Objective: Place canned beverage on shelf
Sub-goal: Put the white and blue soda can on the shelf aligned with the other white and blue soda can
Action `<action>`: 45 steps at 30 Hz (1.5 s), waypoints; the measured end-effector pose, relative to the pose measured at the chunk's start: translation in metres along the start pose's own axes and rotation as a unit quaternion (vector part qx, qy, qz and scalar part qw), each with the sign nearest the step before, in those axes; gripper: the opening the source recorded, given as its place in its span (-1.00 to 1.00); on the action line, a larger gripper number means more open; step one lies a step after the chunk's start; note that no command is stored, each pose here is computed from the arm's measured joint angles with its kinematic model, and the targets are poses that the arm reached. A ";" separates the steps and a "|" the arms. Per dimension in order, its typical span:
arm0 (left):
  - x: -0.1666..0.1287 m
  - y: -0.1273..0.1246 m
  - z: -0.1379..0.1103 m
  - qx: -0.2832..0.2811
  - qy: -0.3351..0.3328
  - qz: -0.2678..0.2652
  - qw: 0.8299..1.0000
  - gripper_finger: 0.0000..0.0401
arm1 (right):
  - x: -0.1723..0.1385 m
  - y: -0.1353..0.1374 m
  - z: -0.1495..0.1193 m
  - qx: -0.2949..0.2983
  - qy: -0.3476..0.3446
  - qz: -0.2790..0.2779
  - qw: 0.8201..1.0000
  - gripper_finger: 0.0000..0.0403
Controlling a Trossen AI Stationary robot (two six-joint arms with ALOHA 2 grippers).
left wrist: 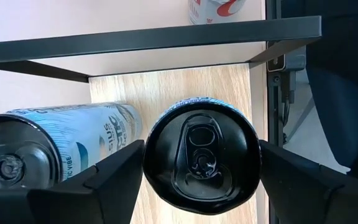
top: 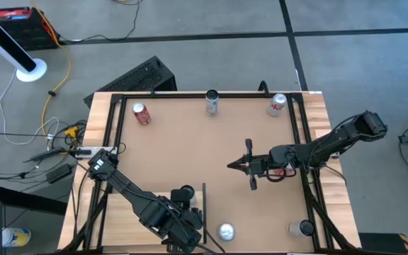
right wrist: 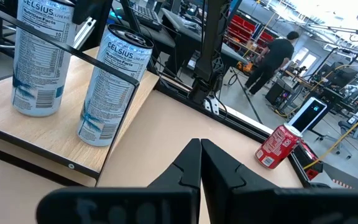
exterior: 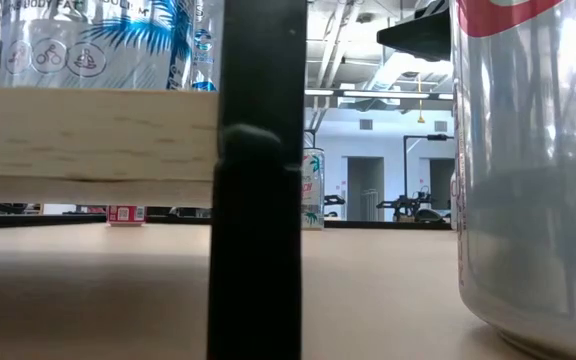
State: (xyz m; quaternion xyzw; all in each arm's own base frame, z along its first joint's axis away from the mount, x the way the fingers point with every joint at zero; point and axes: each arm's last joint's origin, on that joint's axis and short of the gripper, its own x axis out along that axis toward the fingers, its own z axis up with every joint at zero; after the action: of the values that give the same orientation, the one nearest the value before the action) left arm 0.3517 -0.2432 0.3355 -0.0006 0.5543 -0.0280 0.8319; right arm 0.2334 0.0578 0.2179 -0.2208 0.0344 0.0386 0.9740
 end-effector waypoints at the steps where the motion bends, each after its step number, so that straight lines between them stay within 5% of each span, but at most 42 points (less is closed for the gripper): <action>1: 0.000 0.000 0.000 0.001 0.002 -0.003 1.000 0.42 | 0.000 0.000 0.000 0.000 0.000 0.000 1.000 -0.85; 17: 0.003 0.012 0.005 -0.009 0.048 -0.061 0.997 0.42 | 0.000 0.000 0.000 0.000 0.000 0.000 1.000 -0.85; 45: -0.013 0.021 0.001 -0.025 0.070 -0.041 0.996 0.41 | 0.000 0.000 0.000 0.000 0.000 0.000 1.000 -0.85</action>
State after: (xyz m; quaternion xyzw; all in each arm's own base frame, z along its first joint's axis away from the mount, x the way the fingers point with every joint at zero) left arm 0.3480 -0.2214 0.3474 -0.0421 0.6115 -0.0477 0.7887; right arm 0.2337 0.0578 0.2183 -0.2207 0.0341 0.0384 0.9740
